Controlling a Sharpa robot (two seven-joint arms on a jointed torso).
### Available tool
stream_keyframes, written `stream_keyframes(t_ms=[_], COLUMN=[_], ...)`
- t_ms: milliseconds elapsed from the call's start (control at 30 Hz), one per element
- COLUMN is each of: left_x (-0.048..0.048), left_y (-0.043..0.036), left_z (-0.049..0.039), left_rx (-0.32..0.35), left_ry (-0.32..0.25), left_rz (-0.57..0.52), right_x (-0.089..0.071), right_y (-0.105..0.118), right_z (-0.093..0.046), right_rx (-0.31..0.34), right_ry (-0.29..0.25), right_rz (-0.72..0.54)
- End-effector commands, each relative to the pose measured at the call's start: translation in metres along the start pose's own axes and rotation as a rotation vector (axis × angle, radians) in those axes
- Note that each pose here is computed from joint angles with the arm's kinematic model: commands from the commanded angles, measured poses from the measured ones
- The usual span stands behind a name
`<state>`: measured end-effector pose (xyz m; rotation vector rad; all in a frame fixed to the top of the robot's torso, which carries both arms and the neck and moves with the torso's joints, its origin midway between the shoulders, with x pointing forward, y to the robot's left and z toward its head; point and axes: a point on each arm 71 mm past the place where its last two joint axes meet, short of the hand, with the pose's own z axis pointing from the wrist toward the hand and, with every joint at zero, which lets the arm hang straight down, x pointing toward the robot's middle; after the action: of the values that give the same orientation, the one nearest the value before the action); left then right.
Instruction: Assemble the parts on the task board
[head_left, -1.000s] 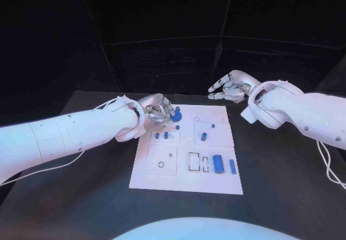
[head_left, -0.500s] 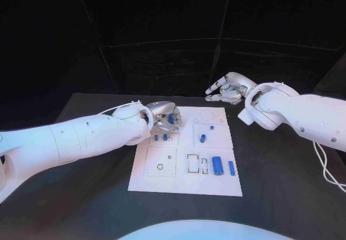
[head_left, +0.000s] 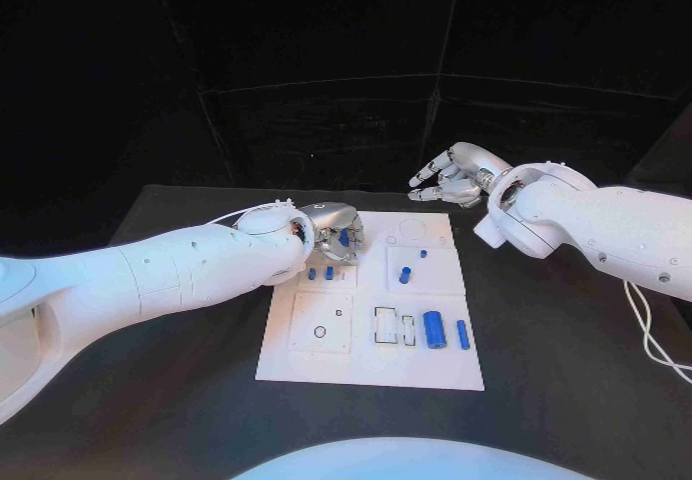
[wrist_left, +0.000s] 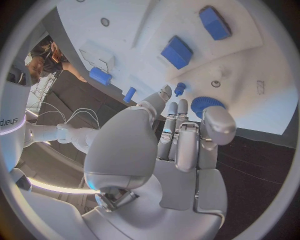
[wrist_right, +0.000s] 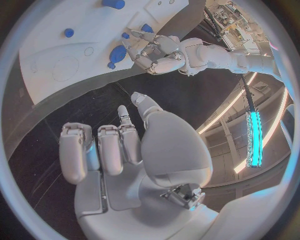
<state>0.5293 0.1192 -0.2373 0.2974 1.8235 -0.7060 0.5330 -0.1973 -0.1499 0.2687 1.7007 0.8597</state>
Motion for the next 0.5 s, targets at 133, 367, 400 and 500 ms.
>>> stream_keyframes(t_ms=[133,367,400,500], left_x=[0.0020,0.0037,0.0041,0.0054], left_y=[-0.0023,-0.0007,-0.0004,0.0006], left_z=[0.0036,0.0054,0.0055,0.0061], left_rx=[0.004,-0.013,-0.015,-0.023], left_ry=[0.038,0.058,0.061,0.068], left_rz=[0.020,0.021,0.021,0.021], right_x=[0.0003,0.0005,0.0005,0.0008], right_y=[0.0023,0.0025,0.0025,0.0028], right_z=[0.0007,0.0007,0.0007,0.0009], right_rx=[-0.009,-0.009,-0.009,-0.010], right_ry=[0.006,0.007,0.007,0.008], right_rz=[-0.003,-0.003,-0.003,-0.003])
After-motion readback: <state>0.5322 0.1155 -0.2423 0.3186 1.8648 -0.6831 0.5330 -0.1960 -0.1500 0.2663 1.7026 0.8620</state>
